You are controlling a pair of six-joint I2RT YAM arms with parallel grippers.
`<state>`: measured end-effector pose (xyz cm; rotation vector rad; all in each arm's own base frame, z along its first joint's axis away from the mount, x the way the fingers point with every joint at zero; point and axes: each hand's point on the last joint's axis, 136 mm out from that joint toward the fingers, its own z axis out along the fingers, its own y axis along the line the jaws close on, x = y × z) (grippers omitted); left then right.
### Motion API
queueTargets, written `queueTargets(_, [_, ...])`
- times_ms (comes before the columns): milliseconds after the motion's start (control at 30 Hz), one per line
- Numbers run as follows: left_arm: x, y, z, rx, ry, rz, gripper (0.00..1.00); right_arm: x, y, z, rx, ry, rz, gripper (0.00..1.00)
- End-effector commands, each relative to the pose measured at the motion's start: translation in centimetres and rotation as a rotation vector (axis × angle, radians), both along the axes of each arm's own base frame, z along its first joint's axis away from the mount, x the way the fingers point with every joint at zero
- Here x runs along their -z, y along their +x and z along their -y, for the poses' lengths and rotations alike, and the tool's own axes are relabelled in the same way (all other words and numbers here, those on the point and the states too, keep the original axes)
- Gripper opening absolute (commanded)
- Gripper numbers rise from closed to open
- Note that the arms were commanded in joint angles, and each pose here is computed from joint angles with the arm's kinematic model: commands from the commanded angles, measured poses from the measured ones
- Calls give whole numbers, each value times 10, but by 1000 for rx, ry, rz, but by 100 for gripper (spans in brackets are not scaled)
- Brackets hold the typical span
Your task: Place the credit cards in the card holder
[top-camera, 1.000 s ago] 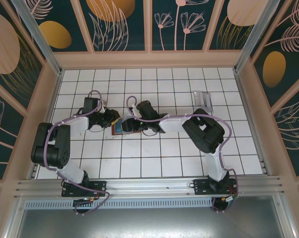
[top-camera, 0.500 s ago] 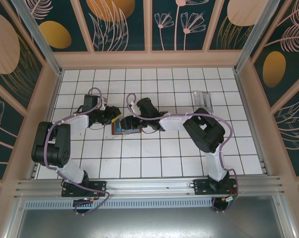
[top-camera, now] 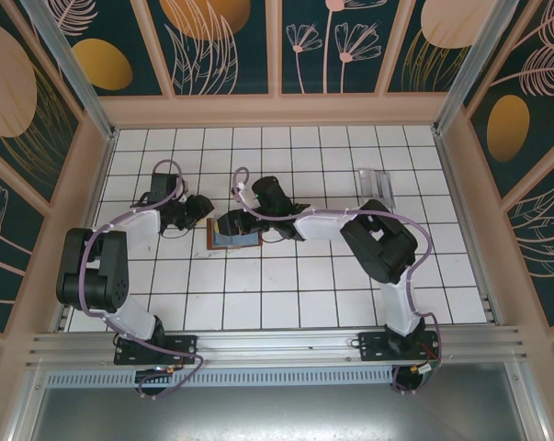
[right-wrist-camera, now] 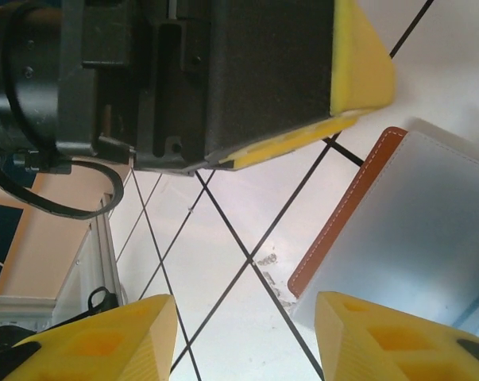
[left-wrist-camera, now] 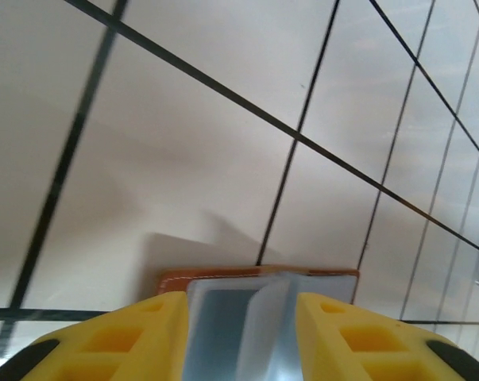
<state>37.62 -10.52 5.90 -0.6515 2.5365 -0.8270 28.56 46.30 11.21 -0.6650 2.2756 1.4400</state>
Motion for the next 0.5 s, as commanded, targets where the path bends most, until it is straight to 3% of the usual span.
queueTargets(0, [19, -10, -12, 18, 97, -68, 40, -49, 9, 15, 64, 36, 139, 50])
queueTargets(133, [37, -22, -10, 33, 97, -120, 39, -67, 49, 70, 296, -153, 278, 53])
queueTargets(267, [30, -21, -18, 25, 147, -93, 41, -93, 105, 172, 627, -393, 388, 62])
queueTargets(467, [1, -12, -14, 61, 148, 7, 46, -82, 143, 333, 850, -714, 278, 72])
